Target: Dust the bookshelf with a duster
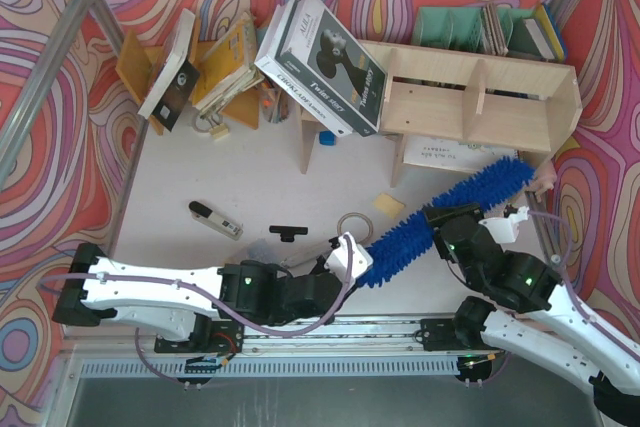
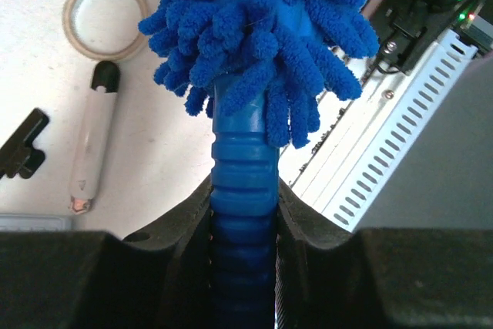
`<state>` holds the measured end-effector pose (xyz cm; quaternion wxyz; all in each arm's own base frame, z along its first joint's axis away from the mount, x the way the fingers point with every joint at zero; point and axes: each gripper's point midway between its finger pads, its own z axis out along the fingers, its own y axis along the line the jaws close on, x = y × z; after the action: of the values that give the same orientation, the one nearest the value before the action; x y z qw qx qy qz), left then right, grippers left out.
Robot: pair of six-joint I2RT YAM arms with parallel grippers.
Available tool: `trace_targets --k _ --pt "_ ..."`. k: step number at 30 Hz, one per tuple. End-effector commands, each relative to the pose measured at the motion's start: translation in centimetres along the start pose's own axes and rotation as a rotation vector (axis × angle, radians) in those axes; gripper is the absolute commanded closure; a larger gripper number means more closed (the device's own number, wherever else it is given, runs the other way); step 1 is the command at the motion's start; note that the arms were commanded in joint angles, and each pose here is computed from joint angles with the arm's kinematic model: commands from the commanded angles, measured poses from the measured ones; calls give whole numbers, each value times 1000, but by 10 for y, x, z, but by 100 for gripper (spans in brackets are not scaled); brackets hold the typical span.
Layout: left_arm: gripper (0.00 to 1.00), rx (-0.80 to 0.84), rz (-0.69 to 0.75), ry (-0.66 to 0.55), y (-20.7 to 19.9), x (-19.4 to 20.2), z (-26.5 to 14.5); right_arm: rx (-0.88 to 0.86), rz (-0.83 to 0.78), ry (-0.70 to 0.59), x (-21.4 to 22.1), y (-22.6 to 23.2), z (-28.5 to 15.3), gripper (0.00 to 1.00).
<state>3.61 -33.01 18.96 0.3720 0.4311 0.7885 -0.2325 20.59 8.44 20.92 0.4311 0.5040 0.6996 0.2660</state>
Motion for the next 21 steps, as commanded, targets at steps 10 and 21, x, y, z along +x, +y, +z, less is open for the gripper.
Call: trace_targets --k 10,21 --pt "100 -52 -51 -42 20 -40 -34 -126 -210 -147 -56 41 -37 14" --pt "100 -29 -11 -82 15 -61 -57 -275 -483 -288 -107 108 -83 10"
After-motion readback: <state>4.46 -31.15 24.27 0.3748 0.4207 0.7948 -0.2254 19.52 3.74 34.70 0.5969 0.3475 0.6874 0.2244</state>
